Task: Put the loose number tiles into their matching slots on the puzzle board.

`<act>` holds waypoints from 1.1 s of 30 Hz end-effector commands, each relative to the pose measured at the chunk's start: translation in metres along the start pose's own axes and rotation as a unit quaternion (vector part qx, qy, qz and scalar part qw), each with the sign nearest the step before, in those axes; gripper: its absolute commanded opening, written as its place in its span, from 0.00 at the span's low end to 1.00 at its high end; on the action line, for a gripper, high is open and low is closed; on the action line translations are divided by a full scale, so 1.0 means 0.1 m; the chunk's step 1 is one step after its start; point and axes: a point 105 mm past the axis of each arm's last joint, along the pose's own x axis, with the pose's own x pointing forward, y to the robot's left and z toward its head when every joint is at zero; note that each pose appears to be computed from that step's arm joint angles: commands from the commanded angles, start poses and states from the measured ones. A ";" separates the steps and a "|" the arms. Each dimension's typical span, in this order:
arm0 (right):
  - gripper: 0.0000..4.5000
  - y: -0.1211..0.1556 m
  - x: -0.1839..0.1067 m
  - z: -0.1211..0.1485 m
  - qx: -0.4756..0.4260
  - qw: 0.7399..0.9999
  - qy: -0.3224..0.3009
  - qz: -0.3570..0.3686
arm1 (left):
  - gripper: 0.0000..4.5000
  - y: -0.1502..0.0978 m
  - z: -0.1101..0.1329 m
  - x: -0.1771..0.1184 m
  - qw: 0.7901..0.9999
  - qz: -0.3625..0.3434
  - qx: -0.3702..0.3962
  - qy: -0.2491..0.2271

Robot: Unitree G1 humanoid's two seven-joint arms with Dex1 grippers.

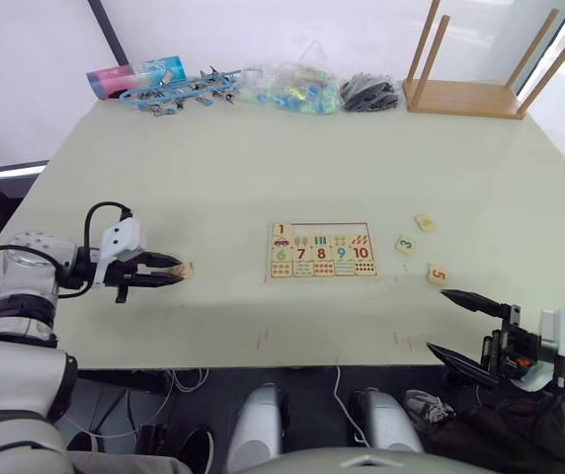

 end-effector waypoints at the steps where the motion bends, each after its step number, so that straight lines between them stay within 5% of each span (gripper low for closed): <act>1: 1.00 0.00 0.00 0.11 -0.021 1.000 -0.010 0.003 | 0.21 0.01 0.14 0.00 0.999 -0.022 0.028 -0.007; 14: 1.00 -0.03 0.00 0.11 -0.023 0.998 -0.031 -0.043 | 0.21 0.27 1.03 0.27 0.990 -0.047 0.108 -0.082; 33: 1.00 0.08 -0.05 0.08 -0.043 0.988 -0.048 -0.140 | 0.21 0.42 1.80 1.22 0.984 -0.062 0.159 -0.051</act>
